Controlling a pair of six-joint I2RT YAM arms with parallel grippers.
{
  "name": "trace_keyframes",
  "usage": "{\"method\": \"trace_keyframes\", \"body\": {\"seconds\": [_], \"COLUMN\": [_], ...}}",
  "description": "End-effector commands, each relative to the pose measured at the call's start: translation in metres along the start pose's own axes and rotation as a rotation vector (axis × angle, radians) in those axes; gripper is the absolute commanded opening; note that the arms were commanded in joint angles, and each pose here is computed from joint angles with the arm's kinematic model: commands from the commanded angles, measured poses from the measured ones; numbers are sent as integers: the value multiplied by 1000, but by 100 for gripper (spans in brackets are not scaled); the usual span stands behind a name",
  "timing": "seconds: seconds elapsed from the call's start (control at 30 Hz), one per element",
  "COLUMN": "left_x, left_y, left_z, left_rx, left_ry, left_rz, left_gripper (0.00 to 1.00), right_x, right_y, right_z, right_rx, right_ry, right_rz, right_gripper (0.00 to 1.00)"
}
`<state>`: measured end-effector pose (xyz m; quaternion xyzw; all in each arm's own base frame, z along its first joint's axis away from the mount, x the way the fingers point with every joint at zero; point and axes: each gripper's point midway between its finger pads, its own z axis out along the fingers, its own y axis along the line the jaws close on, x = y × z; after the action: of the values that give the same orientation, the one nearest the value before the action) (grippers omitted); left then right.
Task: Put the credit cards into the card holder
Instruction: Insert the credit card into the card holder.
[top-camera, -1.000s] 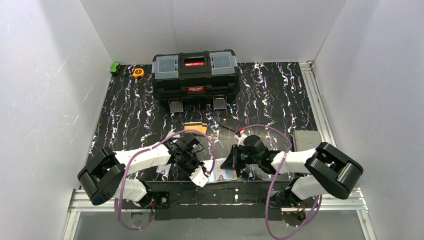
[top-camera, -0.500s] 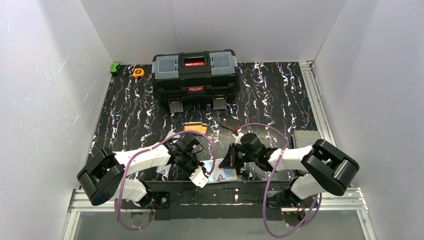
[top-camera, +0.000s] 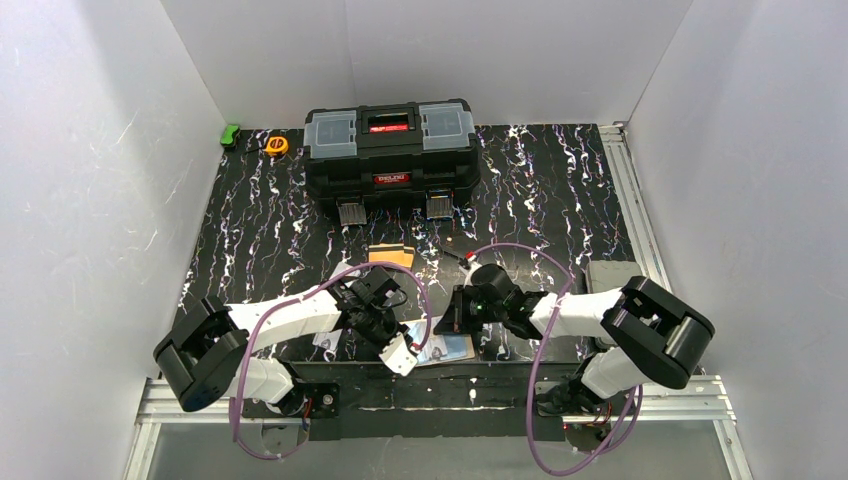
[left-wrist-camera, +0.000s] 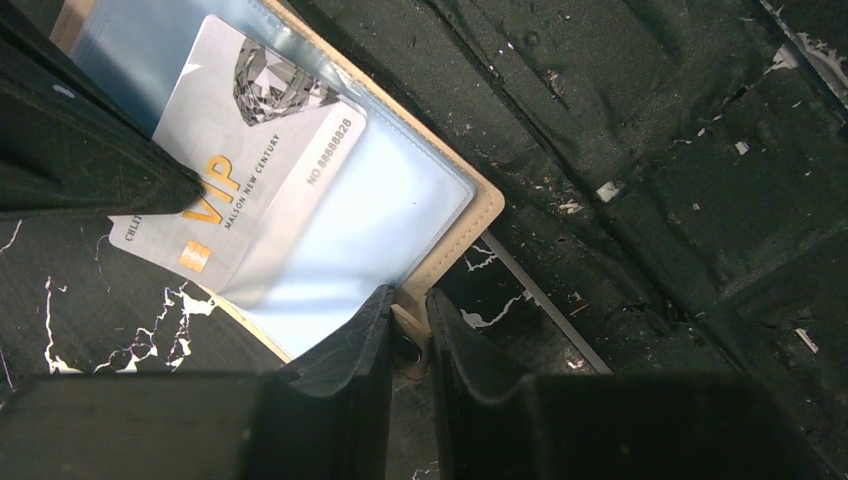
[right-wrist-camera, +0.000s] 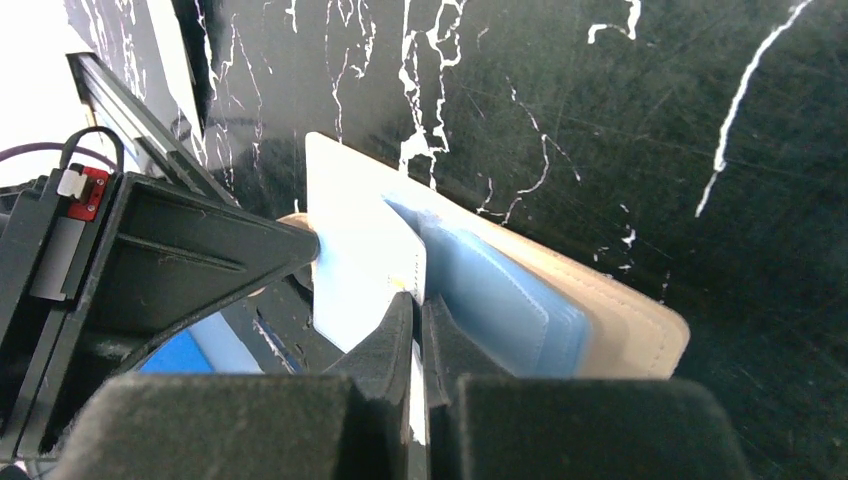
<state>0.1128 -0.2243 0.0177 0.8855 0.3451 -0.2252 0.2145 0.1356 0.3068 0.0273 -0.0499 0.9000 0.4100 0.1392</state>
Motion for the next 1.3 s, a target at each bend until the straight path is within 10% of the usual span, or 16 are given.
{"method": "trace_keyframes", "body": {"seconds": [0.0, 0.33, 1.27], "left_x": [19, 20, 16], "left_y": [-19, -20, 8], "left_z": [3, 3, 1], "left_rx": [57, 58, -97], "left_ry": [88, 96, 78], "left_rz": [-35, -47, -68], "left_gripper": [16, 16, 14], "right_x": [-8, 3, 12], "right_y": [-19, -23, 23], "right_z": [4, -12, 3], "right_rx": [141, 200, 226], "right_ry": [-59, -31, 83], "right_rz": [-32, -95, -274], "right_gripper": [1, 28, 45]}}
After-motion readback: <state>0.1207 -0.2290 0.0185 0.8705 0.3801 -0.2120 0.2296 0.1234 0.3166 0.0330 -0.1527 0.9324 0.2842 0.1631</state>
